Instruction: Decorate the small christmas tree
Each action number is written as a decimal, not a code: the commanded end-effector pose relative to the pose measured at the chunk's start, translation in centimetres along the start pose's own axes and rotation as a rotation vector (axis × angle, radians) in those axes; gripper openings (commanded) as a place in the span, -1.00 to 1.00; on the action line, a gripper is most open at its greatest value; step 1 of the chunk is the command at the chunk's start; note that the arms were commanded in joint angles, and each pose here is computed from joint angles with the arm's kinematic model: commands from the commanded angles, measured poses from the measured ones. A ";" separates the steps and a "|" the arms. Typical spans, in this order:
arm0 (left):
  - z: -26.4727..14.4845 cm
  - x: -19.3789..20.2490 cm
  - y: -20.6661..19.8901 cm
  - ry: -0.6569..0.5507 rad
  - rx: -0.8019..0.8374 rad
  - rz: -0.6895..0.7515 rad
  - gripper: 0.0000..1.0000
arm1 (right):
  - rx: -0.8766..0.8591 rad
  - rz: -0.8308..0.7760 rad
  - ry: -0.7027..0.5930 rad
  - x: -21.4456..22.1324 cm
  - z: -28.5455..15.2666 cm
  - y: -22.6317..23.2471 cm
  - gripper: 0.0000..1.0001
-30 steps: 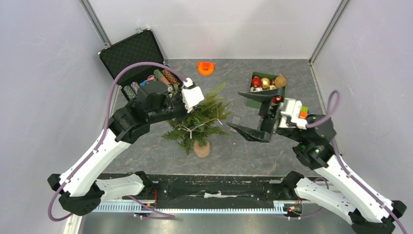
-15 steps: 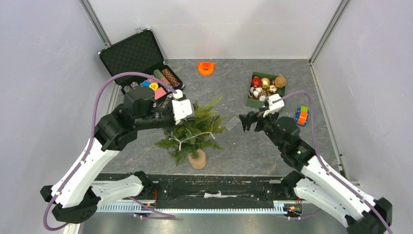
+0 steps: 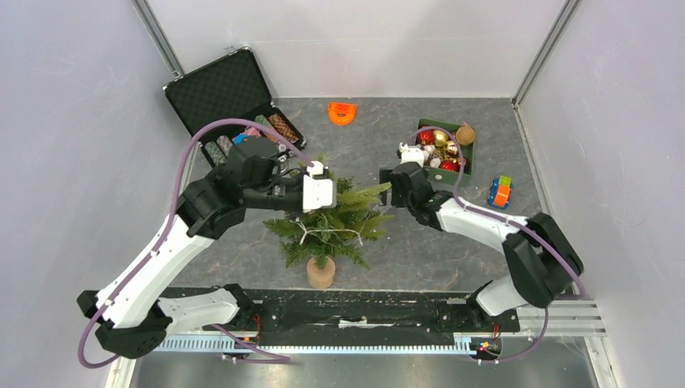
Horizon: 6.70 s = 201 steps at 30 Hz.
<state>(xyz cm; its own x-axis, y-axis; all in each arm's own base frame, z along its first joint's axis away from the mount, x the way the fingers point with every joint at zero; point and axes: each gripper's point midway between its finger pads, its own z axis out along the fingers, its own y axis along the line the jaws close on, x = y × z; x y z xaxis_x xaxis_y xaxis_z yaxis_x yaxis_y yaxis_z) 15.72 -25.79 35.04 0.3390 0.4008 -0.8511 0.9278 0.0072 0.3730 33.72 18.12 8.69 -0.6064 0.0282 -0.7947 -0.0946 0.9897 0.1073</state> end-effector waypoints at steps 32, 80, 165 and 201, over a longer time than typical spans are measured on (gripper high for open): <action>1.1 -2.0 1.9 -0.074 -0.162 0.041 -0.95 | -0.095 0.154 0.032 2.6 4.6 3.3 -0.54; 2.5 -0.1 -0.9 -0.026 0.012 0.080 -0.95 | -1.433 -0.410 0.227 1.0 -4.6 32.7 -0.35; 2.7 1.1 10.7 0.019 -0.667 -0.223 0.46 | -0.679 -0.337 -0.493 -8.7 -12.1 4.6 0.86; -12.1 1.4 13.3 0.214 -0.943 -0.218 0.64 | -0.041 -0.011 -0.572 -13.8 -12.1 -7.5 0.96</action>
<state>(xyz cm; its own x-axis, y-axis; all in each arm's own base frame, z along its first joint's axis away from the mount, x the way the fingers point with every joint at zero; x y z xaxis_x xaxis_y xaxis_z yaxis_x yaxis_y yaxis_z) 24.43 -18.35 43.80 0.1265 0.3882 -0.9128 0.5678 0.7262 0.3875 31.90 13.41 21.54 -0.1942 -0.0084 -0.9809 -0.3814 0.9219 0.0676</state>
